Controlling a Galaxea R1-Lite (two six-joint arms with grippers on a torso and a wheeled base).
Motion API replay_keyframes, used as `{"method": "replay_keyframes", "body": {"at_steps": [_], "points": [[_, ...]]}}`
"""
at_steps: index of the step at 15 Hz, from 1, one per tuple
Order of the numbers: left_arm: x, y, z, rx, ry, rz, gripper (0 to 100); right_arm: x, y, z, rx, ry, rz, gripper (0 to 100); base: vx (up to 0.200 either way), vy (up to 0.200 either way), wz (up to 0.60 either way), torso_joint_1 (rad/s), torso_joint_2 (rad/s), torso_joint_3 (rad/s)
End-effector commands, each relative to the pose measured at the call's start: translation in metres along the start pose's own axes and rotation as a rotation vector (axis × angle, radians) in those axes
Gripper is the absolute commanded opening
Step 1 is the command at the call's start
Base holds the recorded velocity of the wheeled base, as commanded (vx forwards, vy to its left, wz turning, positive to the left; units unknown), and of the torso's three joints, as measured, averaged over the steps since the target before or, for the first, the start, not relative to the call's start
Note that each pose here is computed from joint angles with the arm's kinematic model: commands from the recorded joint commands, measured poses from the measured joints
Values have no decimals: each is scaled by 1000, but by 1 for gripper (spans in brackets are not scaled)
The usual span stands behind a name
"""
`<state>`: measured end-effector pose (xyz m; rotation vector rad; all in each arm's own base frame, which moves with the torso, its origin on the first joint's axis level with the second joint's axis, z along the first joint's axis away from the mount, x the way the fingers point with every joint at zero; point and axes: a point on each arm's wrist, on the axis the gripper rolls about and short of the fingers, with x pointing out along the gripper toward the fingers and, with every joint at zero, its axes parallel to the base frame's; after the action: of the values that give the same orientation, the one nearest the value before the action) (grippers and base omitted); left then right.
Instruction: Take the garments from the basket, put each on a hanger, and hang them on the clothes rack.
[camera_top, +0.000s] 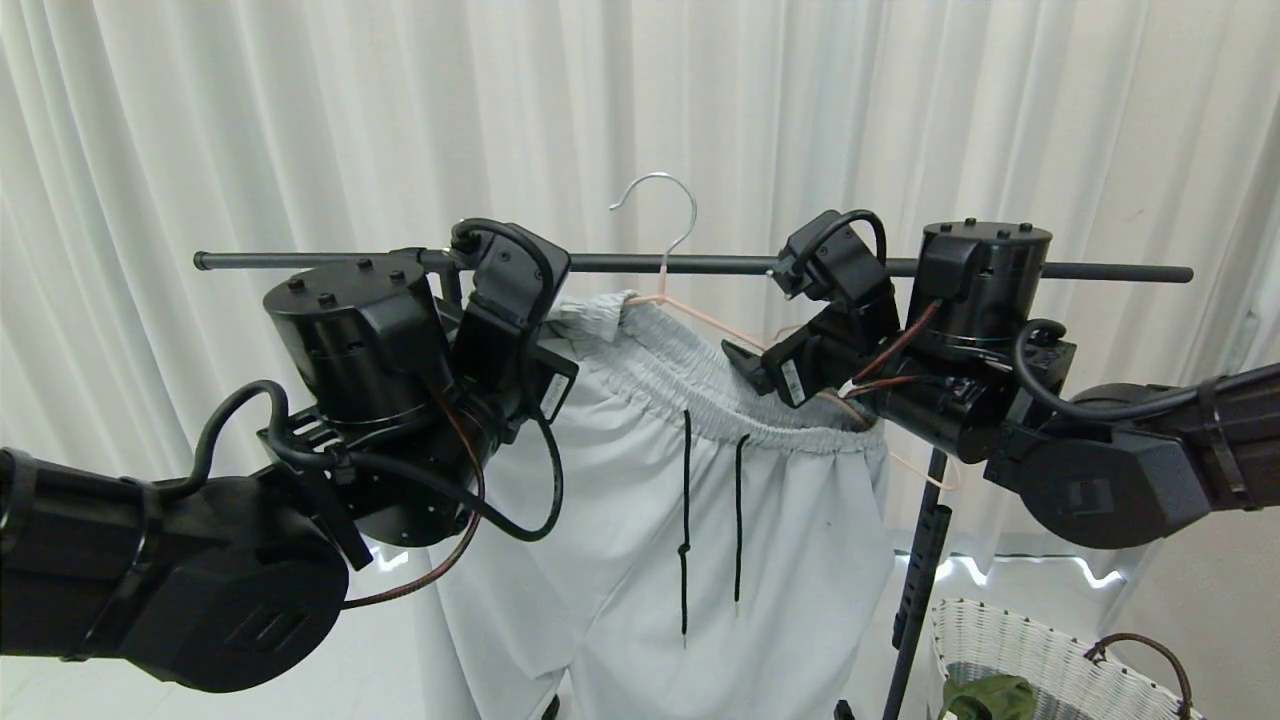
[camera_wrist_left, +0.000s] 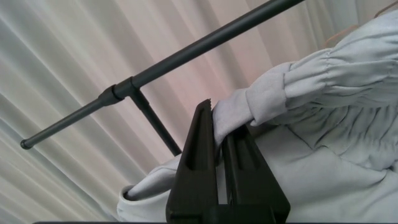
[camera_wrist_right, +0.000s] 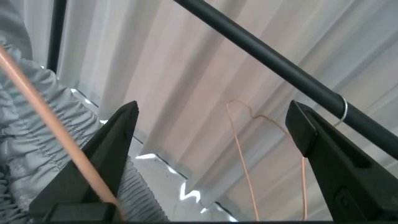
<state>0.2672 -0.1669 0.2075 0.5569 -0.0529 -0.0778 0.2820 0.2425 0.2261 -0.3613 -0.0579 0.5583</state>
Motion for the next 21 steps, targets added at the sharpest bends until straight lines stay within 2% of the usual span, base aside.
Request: {"method": "replay_keyframes", "body": {"at_steps": [1,10,13,14,18,20,21], "points": [[0,0,1,-1,-3,1,0,0,1,-1,0,1,2,0,0,0,0,0,0,0],[0,-2,-2,1,3,-6,0,-2,4,2,0,-7,11,0,0,0,0,0,0,0],[-2,-2,0,-3,-18,-2,0,-2,3,3,4,-9,8,0,0,0,0,0,0,0],[-3,-2,0,-5,-20,-4,100,-3,3,4,6,-11,6,0,0,0,0,0,0,0],[-7,-5,-7,-9,-28,-23,100,-8,-7,8,8,-23,-18,0,0,0,0,0,0,0],[-13,-6,-11,-23,-105,-57,100,-10,-21,8,12,-23,-56,0,0,0,0,0,0,0],[-15,-5,-12,-26,-118,-59,100,-11,-26,6,13,-18,-68,0,0,0,0,0,0,0]]}}
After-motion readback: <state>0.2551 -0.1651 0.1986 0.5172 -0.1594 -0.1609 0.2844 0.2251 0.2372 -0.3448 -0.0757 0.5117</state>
